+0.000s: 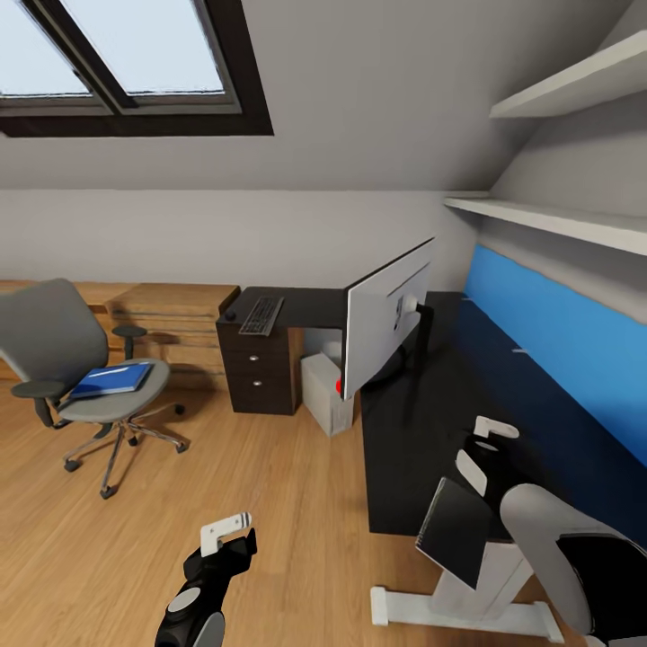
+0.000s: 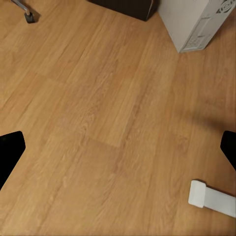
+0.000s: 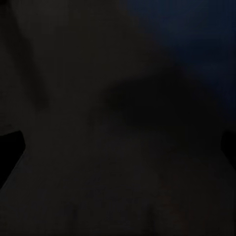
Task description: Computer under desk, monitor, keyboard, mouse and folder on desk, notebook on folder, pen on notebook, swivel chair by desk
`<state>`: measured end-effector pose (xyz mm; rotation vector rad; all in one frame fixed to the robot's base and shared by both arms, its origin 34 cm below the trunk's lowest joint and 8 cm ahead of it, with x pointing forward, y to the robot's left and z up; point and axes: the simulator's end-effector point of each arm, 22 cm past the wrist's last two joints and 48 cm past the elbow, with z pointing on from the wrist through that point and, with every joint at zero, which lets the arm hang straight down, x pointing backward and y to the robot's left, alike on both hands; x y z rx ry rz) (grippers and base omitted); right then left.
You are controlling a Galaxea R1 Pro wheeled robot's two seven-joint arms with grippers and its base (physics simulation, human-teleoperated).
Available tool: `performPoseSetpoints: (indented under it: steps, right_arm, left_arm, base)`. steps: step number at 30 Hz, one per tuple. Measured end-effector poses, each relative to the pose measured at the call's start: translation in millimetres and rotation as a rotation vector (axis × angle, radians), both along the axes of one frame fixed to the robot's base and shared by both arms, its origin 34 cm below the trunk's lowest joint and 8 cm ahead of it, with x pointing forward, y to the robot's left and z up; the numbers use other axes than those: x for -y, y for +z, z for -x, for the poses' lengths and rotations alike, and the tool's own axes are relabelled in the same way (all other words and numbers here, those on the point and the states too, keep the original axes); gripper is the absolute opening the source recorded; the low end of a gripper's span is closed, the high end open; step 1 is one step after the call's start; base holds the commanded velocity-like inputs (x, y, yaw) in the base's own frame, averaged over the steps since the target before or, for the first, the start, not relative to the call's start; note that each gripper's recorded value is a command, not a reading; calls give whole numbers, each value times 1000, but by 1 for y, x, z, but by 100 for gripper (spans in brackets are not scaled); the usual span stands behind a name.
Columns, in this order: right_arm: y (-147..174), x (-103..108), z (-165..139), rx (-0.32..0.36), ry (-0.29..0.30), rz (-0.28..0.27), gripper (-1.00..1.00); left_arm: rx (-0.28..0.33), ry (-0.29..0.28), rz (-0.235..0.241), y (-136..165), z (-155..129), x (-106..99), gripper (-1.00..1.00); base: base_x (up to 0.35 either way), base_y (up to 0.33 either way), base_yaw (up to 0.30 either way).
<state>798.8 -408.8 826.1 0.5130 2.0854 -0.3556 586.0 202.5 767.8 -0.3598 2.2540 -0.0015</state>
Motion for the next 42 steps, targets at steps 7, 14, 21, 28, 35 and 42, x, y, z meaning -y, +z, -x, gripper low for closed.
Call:
performPoseSetpoints:
  steps: [7, 14, 21, 28, 35, 42]
  right_arm:
    - [30, -56, 0, 0, 117, -54, 100]
    - [71, -93, 85, 104, 203, -59, 100]
    - [75, -115, 109, 119, 222, -181, 100]
    - [72, -123, 112, 161, 165, -481, 100]
    - [49, -76, 121, 178, 1, -643, 100]
    - [45, -74, 122, 169, -4, -644, 100]
  left_arm:
    - [0, 0, -1, 6, 0, 0, 100]
    - [0, 0, -1, 6, 0, 0, 100]
    - [0, 0, -1, 6, 0, -1, 100]
    - [0, 0, -1, 5, 0, -1, 100]
    - [-2, 0, -1, 5, 0, -1, 100]
    - [-1, 0, -1, 5, 0, -1, 100]
  base:
    - [0, 0, 0]
    - [0, 0, 0]
    - [0, 0, 0]
    - [-235, 0, 0]
    - [-334, 0, 0]
    - [-334, 0, 0]
